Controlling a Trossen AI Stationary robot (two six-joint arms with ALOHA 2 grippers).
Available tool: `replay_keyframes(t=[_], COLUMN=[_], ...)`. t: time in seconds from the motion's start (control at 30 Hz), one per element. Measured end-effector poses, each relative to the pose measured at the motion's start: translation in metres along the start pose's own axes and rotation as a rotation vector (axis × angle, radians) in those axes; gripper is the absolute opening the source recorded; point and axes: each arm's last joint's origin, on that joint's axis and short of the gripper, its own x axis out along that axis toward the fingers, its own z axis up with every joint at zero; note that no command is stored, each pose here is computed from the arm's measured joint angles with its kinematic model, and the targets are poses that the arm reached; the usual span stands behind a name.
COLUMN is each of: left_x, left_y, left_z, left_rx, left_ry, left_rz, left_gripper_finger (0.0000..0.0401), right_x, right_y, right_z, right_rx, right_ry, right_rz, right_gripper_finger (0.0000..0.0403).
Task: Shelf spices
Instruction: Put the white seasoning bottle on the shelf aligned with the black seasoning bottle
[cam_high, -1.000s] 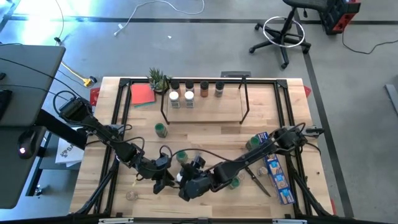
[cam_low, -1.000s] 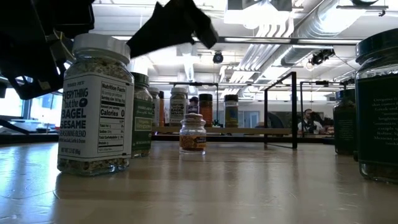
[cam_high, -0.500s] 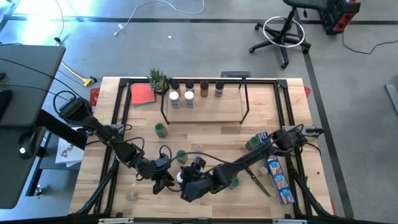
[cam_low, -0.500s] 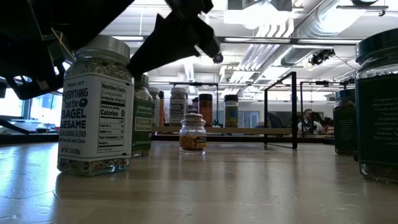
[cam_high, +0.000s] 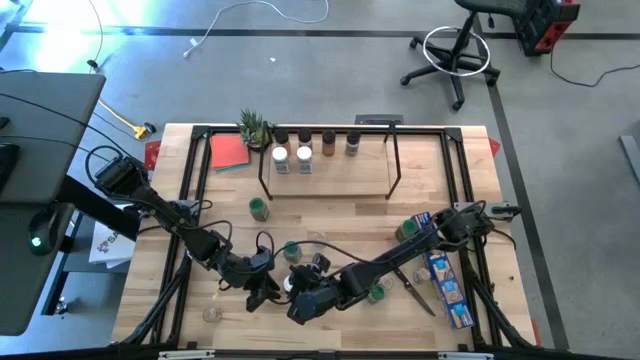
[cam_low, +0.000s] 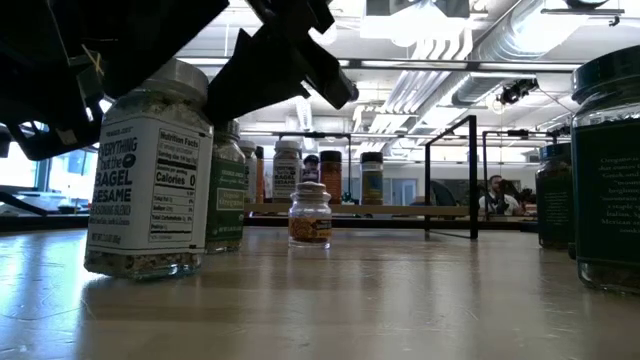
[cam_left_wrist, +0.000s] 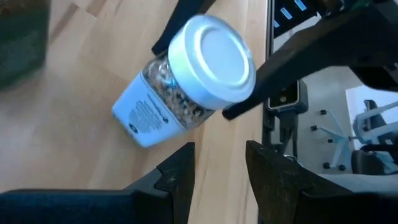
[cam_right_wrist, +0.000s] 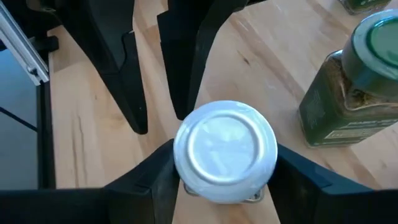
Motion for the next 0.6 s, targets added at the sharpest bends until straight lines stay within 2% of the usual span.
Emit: replay_keyframes(t=[0.17, 0.27, 0.37, 0.47, 0.6], left_x=[-0.007, -0.017, -0.03, -0.045, -0.065], left_y=[-0.015, -0.03, -0.042, -0.049, -0.057], left_z=[0.004, 0.008, 0.014, 0.021, 0.033], left_rx=[0.002, 0.035, 0.072, 0.107, 0.137], left_ry=[0.043, 0.029, -0.011, -0.062, -0.16], left_rz=[-0.087, -0.135, -0.124, -0.081, -0.043], left_gripper_finger=[0.0135, 0.0135, 0.0135, 0.0135, 0.0135], right_x=[-0.021, -0.047, -0.078, -0.112, -0.152], right_y=[0.005, 0.008, 0.006, -0.007, -0.039], right_z=[0.02, 0.039, 0.058, 0.083, 0.122], right_rx=[-0.005, -0.064, -0.111, -0.148, -0.166], right_ry=[-0.029, -0.056, -0.059, -0.05, -0.013], right_rz=[0.036, 0.061, 0.062, 0.041, 0.012], right_gripper_finger=[0.0189, 0.0189, 0.0189, 0.0189, 0.0189])
